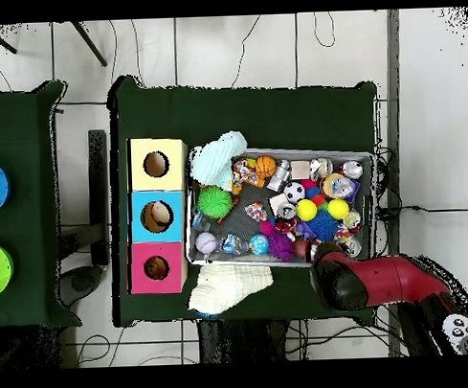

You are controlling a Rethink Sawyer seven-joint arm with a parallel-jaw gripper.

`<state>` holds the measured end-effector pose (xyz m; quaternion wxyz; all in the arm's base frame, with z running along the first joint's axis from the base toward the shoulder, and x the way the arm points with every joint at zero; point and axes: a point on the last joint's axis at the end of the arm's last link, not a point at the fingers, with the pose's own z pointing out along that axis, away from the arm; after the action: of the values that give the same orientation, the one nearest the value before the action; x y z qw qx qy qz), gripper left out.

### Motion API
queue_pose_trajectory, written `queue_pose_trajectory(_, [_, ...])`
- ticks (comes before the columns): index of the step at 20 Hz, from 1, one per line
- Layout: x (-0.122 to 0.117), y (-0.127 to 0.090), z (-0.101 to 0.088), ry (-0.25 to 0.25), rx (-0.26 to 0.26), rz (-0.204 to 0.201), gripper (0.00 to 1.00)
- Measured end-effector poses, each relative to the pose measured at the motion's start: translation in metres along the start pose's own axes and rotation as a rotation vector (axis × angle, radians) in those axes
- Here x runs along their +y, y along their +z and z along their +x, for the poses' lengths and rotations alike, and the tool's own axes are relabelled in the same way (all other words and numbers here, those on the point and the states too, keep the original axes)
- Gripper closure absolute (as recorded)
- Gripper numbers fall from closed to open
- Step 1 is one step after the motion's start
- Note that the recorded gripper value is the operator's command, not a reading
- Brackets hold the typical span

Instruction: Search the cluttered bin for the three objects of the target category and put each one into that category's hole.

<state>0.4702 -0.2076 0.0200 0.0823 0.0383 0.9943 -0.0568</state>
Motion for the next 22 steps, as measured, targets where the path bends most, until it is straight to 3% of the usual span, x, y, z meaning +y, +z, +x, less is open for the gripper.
queue_pose_trajectory(10, [-0.016,0.022,0.008,-0.053,-0.022,0.009,0.00])
queue_pose_trajectory(22, [-0.009,0.061,0.012,-0.189,-0.072,0.040,0.00])
